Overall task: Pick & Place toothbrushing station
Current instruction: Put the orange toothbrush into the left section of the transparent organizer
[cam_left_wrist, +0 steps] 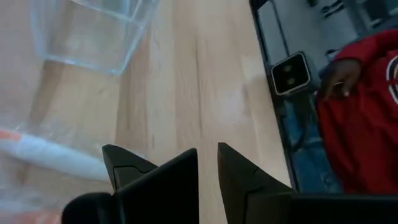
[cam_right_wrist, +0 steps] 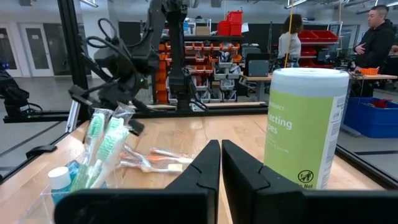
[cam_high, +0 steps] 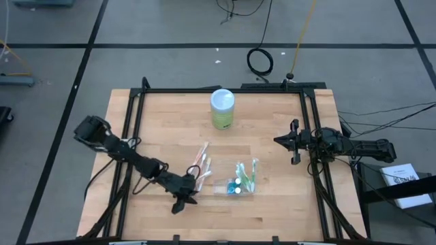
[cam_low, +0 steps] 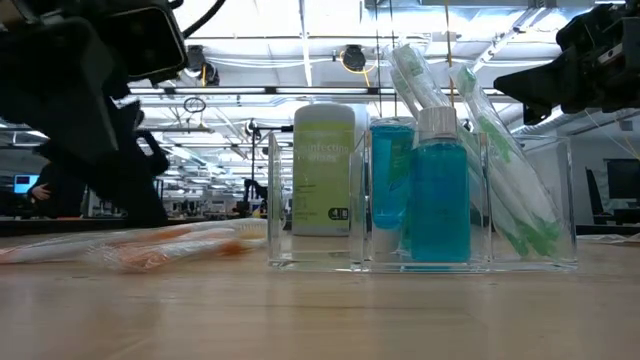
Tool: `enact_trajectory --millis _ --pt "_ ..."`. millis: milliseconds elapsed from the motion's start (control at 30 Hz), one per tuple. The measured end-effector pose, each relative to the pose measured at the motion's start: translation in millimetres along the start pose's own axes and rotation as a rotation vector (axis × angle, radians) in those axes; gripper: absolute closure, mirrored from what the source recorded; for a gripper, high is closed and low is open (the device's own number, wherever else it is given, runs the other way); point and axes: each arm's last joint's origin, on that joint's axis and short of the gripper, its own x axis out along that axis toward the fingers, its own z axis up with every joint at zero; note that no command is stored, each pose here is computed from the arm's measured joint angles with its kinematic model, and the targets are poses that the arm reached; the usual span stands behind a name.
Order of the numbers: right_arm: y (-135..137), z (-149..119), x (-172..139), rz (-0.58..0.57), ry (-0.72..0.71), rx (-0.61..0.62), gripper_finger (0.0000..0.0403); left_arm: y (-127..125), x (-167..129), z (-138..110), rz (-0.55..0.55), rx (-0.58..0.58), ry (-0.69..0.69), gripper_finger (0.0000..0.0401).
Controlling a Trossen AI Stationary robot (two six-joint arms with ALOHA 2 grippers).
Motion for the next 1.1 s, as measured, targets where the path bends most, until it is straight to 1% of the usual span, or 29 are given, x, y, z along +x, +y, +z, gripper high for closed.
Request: enact_trajectory --millis 67,200,267,433,500,633,733,800,900,967,1100 --pt "0.0 0.0 0.0 0.0 0.0 0.0 0.0396 7.6 6.4 -2.7 0.022 -0.021 0.013 0.0401" --pt "0.0 0.0 0.0 0.0 0.0 0.0 0.0394 33.0 16.1 -7.1 0.12 -0.143 0.062 0.0401" --pt "0.0 0.0 0.0 0.0 0.0 0.0 0.0395 46.9 18.8 -6.6 0.168 -0.178 0.069 0.0401" --pt "0.0 0.0 0.0 0.0 0.0 0.0 0.0395 70.9 14.6 6.1 0.244 -0.173 0.021 0.04" --pt "0.0 0.0 0.0 0.0 0.0 0.0 0.0394 79.2 9.4 12.3 0.281 -0.151 -0.004 0.0401" --pt "0.0 0.0 0.0 0.0 0.0 0.0 0.0396 92.4 -2.3 26.0 0.372 -0.106 -0.072 0.0401" --pt "0.0 0.0 0.0 0.0 0.0 0.0 0.0395 97.7 -11.8 32.8 0.432 -0.09 -0.1 0.04" --pt "0.0 0.0 0.0 0.0 0.0 0.0 0.0394 95.6 -18.8 38.5 0.418 -0.092 -0.117 0.0401" --pt "0.0 0.0 0.0 0.0 0.0 0.0 0.0396 84.8 -30.3 51.0 0.324 -0.113 -0.168 0.04" --pt "0.0 0.0 0.0 0.0 0.0 0.0 0.0396 77.1 -39.3 57.3 0.285 -0.13 -0.201 0.0397" --pt "0.0 0.0 0.0 0.0 0.0 0.0 0.0394 64.8 -57.2 68.2 0.266 -0.26 -0.313 0.0384"
